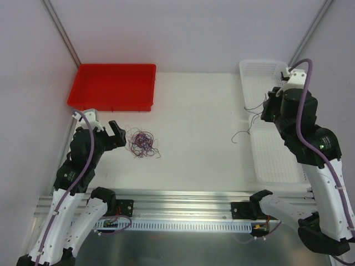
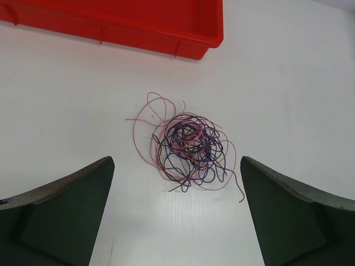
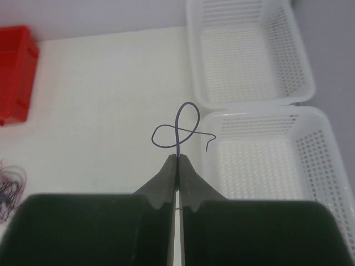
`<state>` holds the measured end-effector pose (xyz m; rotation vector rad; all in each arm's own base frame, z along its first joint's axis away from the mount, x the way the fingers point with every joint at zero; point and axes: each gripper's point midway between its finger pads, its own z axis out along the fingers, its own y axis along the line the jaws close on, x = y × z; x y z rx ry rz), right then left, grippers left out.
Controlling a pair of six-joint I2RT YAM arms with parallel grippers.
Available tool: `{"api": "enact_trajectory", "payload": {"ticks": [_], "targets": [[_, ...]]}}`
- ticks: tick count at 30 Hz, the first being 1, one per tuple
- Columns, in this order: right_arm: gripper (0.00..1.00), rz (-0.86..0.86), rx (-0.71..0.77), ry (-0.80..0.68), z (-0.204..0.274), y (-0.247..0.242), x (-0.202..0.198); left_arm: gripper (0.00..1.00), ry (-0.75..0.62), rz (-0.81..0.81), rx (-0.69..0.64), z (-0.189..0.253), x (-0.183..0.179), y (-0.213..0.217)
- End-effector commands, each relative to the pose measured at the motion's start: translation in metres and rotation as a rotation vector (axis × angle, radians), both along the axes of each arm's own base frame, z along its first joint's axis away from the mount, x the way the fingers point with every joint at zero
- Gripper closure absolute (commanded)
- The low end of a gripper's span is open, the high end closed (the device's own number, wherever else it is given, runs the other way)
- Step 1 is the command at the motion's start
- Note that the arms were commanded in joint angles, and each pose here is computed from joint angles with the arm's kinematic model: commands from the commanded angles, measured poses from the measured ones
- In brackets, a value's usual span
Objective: Untangle the cables
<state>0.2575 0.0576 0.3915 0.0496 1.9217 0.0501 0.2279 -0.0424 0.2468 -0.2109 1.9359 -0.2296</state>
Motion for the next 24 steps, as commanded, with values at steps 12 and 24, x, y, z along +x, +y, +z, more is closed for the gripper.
{"api": "enact_trajectory", "payload": {"ticks": [12, 24], "targets": [[0.98, -0.566, 0.079, -0.024, -0.047, -0.123, 0.014, 0.01, 0.044, 0.027, 0.087, -0.049, 0.000, 0.012], [0.15, -0.376, 0.254, 0.214, -0.131, -0.085, 0.026, 0.01, 0.073, 0.003, 0.084, -0.055, 0.004, 0.007]]}}
